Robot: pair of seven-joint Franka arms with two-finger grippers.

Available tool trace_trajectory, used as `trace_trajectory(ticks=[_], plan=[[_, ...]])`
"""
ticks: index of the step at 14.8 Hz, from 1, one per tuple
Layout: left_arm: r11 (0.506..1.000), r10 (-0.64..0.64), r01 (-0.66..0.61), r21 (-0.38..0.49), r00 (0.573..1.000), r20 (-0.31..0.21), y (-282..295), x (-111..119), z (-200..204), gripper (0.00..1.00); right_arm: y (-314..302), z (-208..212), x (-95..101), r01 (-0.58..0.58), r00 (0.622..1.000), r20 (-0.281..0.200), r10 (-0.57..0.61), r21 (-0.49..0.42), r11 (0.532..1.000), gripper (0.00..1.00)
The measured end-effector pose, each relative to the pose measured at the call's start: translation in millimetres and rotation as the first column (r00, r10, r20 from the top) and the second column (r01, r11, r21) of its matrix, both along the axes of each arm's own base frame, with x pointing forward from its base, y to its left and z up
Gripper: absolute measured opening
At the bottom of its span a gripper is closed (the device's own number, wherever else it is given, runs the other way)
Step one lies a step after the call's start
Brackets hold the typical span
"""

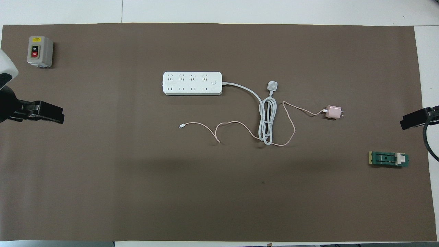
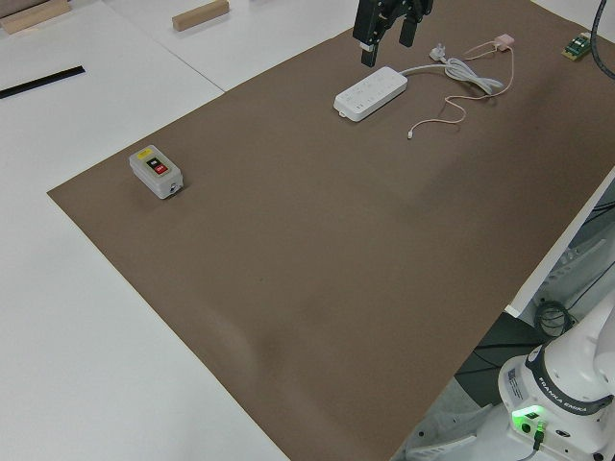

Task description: Plug charger into power strip

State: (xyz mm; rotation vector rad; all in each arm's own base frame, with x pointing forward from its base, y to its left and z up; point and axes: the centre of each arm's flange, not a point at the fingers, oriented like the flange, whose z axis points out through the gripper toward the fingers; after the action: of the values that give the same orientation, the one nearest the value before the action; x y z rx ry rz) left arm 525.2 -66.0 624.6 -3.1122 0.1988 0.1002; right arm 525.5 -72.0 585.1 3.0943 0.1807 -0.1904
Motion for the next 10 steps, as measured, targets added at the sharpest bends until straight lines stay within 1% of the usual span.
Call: trace_trajectory(ticks=[2,3,4,6,8,9,10], plan=[[1.000,-0.014,0.014,0.001,1.000,-0.004,-8,-2,1,1.00,-14,-20,-8.4,0.058,0.998,0.016,-0.058,0.019,0.998,1.00],[1.000,-0.021,0.021,0.002,1.000,-0.006,-11,-3,1,1.00,-17,-29,-11.3,0.133,0.991,0.024,-0.134,0.045,0.990,1.00],[1.000,-0.025,0.025,0.003,1.000,-0.015,-14,-3,-1,1.00,-19,-38,-13.0,0.214,0.976,0.022,-0.215,0.064,0.975,1.00],[1.000,-0.028,0.028,0.006,0.998,-0.050,-15,2,-17,1.00,-19,-59,-12.2,0.342,0.939,-0.012,-0.343,0.083,0.936,1.00],[1.000,-0.028,0.028,0.006,0.997,-0.072,-16,10,-30,1.00,-17,-85,-3.6,0.452,0.892,-0.050,-0.449,0.100,0.886,1.00],[1.000,-0.028,0.029,0.005,0.997,-0.074,-16,12,-31,1.00,-19,-99,2.0,0.518,0.856,-0.075,-0.512,0.108,0.849,1.00],[1.000,-0.029,0.030,0.005,0.997,-0.068,-17,12,-28,1.00,-22,-116,7.9,0.590,0.807,-0.109,-0.580,0.118,0.799,1.00]])
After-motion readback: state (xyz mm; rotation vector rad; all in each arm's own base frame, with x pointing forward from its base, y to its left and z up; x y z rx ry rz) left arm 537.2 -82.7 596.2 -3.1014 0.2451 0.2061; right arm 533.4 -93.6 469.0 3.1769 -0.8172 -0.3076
